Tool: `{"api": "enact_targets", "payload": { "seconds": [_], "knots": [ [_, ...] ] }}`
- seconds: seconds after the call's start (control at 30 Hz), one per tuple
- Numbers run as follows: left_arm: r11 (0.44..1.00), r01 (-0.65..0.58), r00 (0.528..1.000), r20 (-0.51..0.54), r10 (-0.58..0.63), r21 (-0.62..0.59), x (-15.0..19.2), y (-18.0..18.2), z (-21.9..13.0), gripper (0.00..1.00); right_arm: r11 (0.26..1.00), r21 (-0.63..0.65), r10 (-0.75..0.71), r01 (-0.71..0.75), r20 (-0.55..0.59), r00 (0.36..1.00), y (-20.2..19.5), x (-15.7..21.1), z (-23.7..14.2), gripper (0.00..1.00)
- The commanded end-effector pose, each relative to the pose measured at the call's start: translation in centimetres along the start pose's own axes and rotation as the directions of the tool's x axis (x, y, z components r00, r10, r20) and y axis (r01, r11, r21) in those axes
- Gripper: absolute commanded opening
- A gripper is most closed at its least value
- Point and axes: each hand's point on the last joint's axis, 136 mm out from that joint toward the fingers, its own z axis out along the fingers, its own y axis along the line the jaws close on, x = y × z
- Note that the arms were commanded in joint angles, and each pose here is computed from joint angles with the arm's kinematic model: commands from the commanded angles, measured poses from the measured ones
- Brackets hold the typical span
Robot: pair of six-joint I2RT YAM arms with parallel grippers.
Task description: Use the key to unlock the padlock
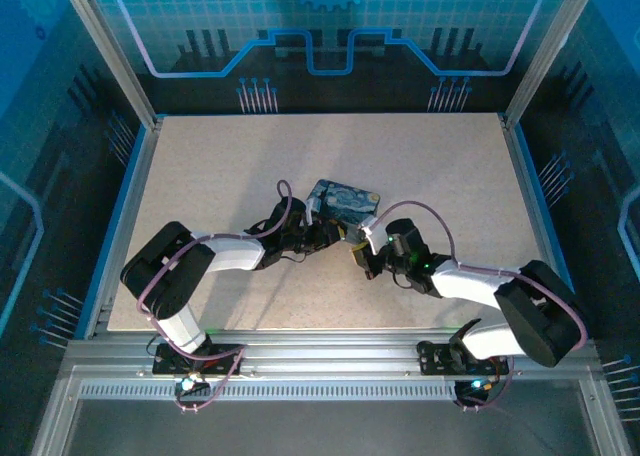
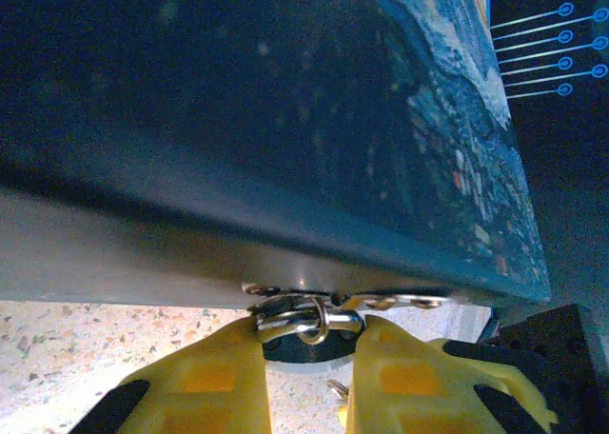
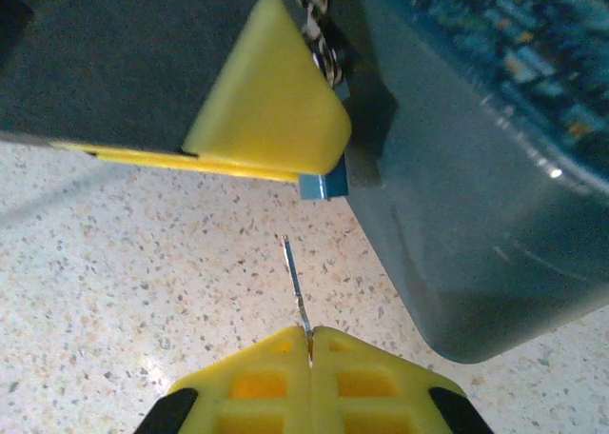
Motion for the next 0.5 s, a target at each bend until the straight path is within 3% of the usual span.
{"api": "enact_targets", "payload": {
  "seconds": [0.0,0.47],
  "knots": [
    [0.996,-0.024,1.000,0.009,0.023,0.082,-0.4,-2.6,-0.5,0.11,0.998,0.019,-0.059,0.058,0.025,0.998,-0.2,-0.9,0.4,0.00],
    [0.996,-0.027,1.000,0.015,0.026,0.081,-0.4,-2.7,-0.7,0.10,0.998,0.034,-0.057,0.056,0.038,0.998,-1.0,-1.5,1.5,0.00]
  ]
}}
